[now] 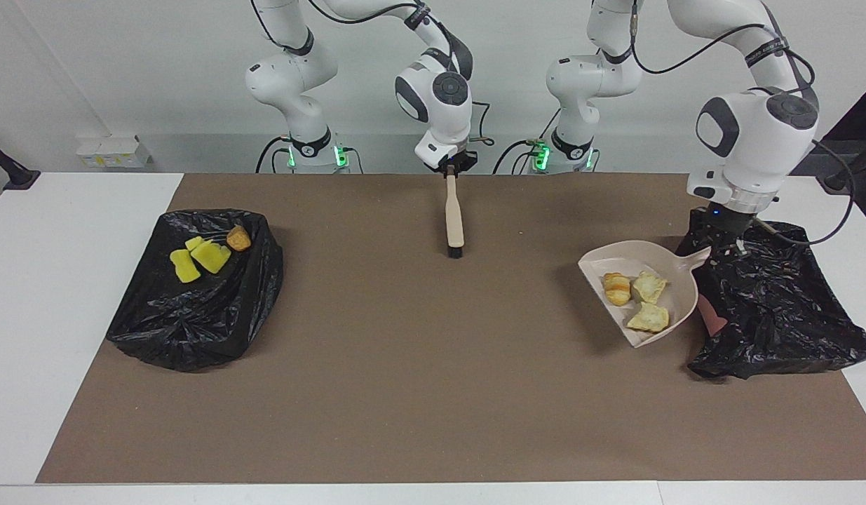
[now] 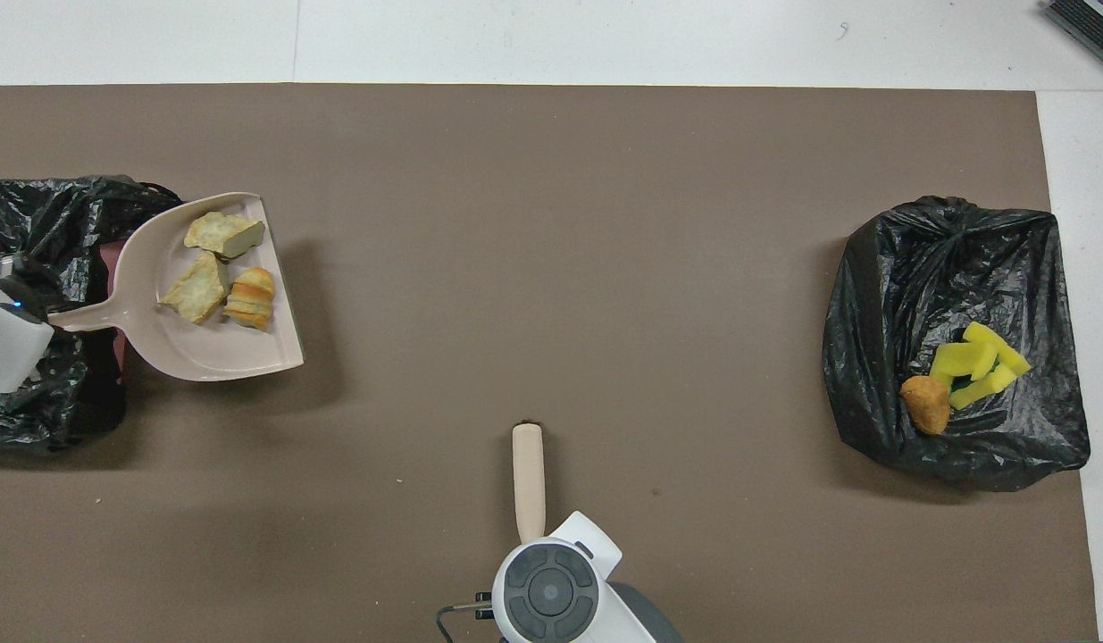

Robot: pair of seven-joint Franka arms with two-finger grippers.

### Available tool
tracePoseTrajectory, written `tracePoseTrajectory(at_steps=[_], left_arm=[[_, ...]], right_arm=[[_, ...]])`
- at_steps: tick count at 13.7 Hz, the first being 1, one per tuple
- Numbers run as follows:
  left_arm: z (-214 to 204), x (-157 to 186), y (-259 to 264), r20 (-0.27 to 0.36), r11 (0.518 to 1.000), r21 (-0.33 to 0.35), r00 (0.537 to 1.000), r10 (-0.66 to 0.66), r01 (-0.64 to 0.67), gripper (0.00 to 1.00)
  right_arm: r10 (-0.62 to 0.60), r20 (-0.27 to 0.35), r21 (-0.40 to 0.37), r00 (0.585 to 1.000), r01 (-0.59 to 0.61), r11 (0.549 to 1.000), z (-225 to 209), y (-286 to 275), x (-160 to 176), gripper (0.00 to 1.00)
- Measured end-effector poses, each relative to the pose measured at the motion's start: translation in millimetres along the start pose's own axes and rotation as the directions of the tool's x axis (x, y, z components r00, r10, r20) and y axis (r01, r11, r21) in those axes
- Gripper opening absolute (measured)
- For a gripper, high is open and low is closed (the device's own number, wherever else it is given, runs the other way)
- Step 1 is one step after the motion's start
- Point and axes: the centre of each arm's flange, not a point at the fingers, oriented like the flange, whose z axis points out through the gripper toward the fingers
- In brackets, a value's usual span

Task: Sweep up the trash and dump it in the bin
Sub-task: 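Tip the dustpan into the bag while the right gripper sets the brush down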

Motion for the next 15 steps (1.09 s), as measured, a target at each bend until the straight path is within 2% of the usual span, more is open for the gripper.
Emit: tracePoseTrajectory(at_steps=[3,6,7,10,12,13,15], left_arm=[[-16.1,-58.2,-6.0,-0.037,0.998,-0.01,0.997,-0.068,0.067,0.33],[-35.3,-126.2,-14.1,-0.026,0.991,-0.008,0.99,-0.137,0.137,0.33],[-42.2,-147.2,-18.6,-0.02,0.993,-0.01,0.993,-0.117,0.117,0.33],[-60.9,-219.4,-32.8,0.012,0.998,0.015,0.998,-0.067,0.066,0.33],[-63.6,-253.1,-35.5,0.048,0.998,0.024,0.997,-0.064,0.063,0.33],[-64.9,-261.5,-37.6,0.076,0.998,0.032,0.995,-0.059,0.057,0.33],[-69.1,-273.0,-42.9,0.118,0.995,0.082,0.991,-0.062,0.053,0.33]], right_arm=[[0.0,-0.02,0.01,1.0,0.0,1.0,3.7,1.9,0.3,0.26],[0.006,-0.029,0.014,1.0,-0.005,1.0,12.7,5.6,2.5,0.31],[0.007,-0.028,0.013,1.0,-0.007,1.0,15.0,6.1,3.1,0.38],[0.007,-0.041,0.028,0.999,-0.006,1.0,10.1,2.4,6.3,0.73],[0.013,-0.061,0.056,0.998,-0.01,0.998,-3.5,-2.0,13.5,0.95],[0.024,-0.072,0.072,0.997,-0.019,0.997,-12.1,-1.8,20.1,1.0],[0.063,-0.093,0.109,0.994,-0.053,0.993,-32.5,4.8,39.9,1.0]])
